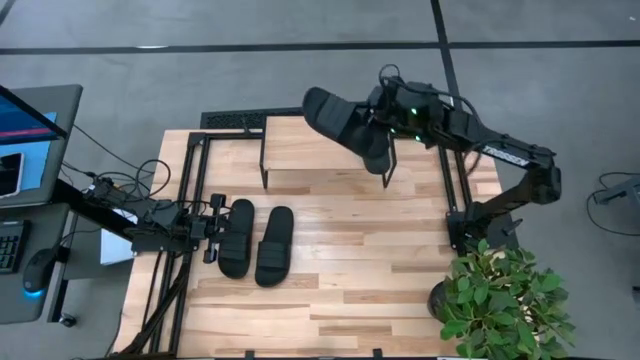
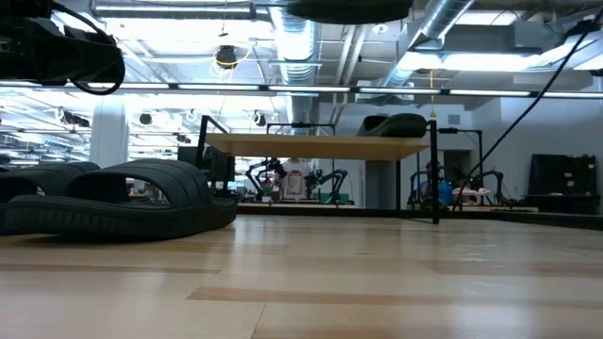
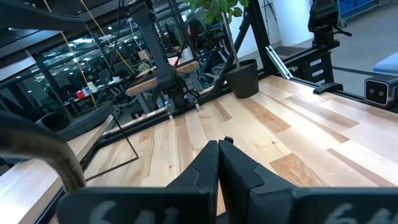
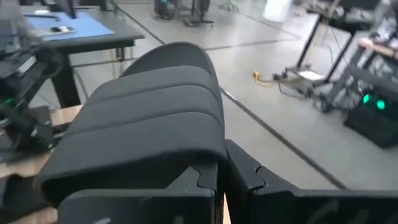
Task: Pick and place slides into the shelf
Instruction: Put the right black slide on the shelf
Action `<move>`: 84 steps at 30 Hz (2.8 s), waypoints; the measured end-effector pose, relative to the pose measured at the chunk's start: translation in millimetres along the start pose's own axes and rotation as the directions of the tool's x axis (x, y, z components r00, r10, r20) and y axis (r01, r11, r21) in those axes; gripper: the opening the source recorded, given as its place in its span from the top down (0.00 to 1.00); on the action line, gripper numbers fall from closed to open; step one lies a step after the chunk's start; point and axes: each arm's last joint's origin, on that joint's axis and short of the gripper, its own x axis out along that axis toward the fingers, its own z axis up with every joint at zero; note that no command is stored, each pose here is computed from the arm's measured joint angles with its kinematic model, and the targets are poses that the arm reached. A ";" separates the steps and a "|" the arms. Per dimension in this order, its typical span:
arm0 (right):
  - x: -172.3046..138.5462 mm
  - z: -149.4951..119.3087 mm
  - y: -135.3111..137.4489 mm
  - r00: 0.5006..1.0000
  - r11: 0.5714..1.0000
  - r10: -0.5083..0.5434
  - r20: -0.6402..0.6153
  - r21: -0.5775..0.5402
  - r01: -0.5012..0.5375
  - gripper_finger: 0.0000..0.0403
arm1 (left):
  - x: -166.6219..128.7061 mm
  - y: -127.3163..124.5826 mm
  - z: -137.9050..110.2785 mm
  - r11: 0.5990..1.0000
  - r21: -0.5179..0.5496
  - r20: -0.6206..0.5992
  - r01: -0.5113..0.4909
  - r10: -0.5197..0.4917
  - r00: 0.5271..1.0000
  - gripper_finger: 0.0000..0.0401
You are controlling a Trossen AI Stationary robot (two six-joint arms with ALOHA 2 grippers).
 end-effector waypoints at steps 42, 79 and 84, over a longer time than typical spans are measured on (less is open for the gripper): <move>117.5 -63.3 -35.1 0.935 0.850 -0.246 -0.256 0.406 0.335 1.00 | 0.0 0.1 0.0 1.000 0.000 0.000 -0.001 0.001 1.000 1.00; 118.8 -94.1 -11.8 0.825 0.776 -0.278 -0.492 0.392 0.495 1.00 | 0.0 0.0 0.0 1.000 0.000 0.000 0.000 0.000 1.000 1.00; 115.6 -98.7 -12.4 0.790 0.767 -0.303 -0.533 0.355 0.534 1.00 | 0.0 0.0 0.0 1.000 0.000 0.000 0.000 0.000 1.000 1.00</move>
